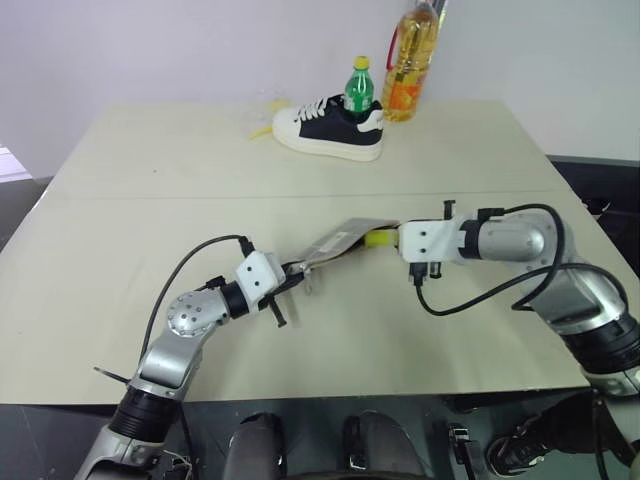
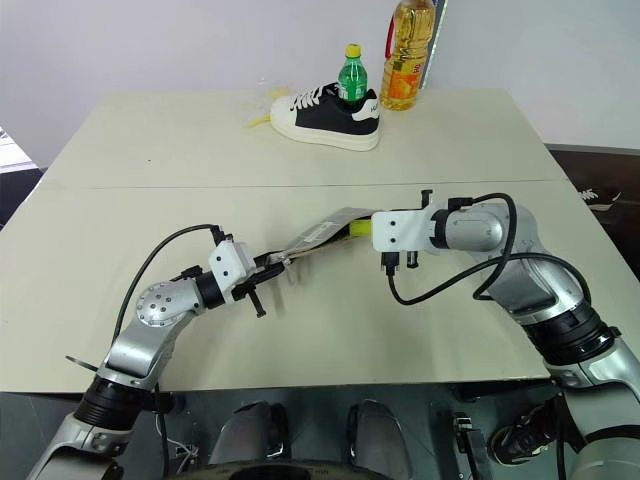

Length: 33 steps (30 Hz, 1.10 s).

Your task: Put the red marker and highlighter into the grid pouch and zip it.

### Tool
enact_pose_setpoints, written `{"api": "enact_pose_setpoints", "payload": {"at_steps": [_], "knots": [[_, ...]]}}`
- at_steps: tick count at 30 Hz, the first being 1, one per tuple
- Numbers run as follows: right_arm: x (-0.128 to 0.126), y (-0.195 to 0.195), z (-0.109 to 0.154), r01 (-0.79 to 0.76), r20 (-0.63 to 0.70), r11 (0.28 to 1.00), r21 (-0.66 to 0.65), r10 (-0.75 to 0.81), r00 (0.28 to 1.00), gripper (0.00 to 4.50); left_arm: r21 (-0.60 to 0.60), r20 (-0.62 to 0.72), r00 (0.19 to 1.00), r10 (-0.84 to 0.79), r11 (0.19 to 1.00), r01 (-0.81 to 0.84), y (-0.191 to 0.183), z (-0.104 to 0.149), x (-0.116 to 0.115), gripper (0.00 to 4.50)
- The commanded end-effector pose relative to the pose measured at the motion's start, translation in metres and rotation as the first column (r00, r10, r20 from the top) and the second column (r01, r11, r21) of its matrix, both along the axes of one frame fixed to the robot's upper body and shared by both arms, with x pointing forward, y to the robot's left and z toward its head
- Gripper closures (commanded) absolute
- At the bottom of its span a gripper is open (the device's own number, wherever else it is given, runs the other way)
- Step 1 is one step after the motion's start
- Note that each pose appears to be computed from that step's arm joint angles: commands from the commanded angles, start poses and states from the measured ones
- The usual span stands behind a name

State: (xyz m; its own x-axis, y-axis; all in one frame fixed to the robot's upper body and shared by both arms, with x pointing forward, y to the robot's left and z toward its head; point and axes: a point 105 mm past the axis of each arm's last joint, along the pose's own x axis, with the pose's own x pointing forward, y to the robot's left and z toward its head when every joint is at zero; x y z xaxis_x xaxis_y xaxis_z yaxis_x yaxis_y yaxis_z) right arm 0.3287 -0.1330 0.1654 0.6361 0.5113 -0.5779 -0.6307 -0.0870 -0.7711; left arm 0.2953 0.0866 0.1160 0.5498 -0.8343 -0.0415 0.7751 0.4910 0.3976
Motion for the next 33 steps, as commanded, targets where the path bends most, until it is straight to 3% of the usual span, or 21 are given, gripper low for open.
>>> {"api": "enact_pose_setpoints", "payload": {"at_steps": [1,11,16,18,22,25,30,33], "knots": [[-0.010,0.027,0.010,-0.120,0.073,0.992,-0.039,0.122,0.990,3.69,0.010,0.073,0.996,-0.058,0.998,0.057,-0.010,0.018,-0.005,4.50],[-0.021,0.060,0.010,-0.232,0.081,0.972,-0.038,0.234,0.969,3.69,0.031,0.065,0.993,-0.103,0.994,0.101,-0.015,0.022,-0.009,4.50],[-0.012,0.048,0.023,-0.181,0.077,0.983,0.028,0.178,0.981,1.24,-0.001,0.057,0.997,-0.056,0.998,0.056,-0.009,0.024,-0.004,4.50],[-0.009,0.049,0.045,-0.150,0.080,0.969,0.195,0.136,0.987,0.29,-0.086,0.034,0.999,-0.003,0.996,0.006,-0.004,0.030,0.002,4.50],[-0.009,0.050,0.087,-0.117,0.022,0.877,0.466,0.121,0.992,0.29,-0.198,-0.008,0.999,0.038,0.979,-0.039,-0.003,0.037,0.009,4.50],[-0.013,0.039,0.106,-0.018,-0.136,0.762,0.647,0.139,0.981,0.29,-0.327,-0.060,0.996,0.072,0.941,-0.087,-0.006,0.048,0.019,4.50],[-0.032,0.040,0.062,0.127,-0.372,0.737,0.664,0.179,0.911,0.29,-0.461,-0.139,0.984,0.113,0.872,-0.165,-0.011,0.061,0.036,4.50],[-0.019,0.052,0.039,0.290,-0.458,0.664,0.689,0.089,0.885,0.29,-0.505,-0.151,0.982,0.109,0.846,-0.172,-0.013,0.068,0.039,4.50]]}}
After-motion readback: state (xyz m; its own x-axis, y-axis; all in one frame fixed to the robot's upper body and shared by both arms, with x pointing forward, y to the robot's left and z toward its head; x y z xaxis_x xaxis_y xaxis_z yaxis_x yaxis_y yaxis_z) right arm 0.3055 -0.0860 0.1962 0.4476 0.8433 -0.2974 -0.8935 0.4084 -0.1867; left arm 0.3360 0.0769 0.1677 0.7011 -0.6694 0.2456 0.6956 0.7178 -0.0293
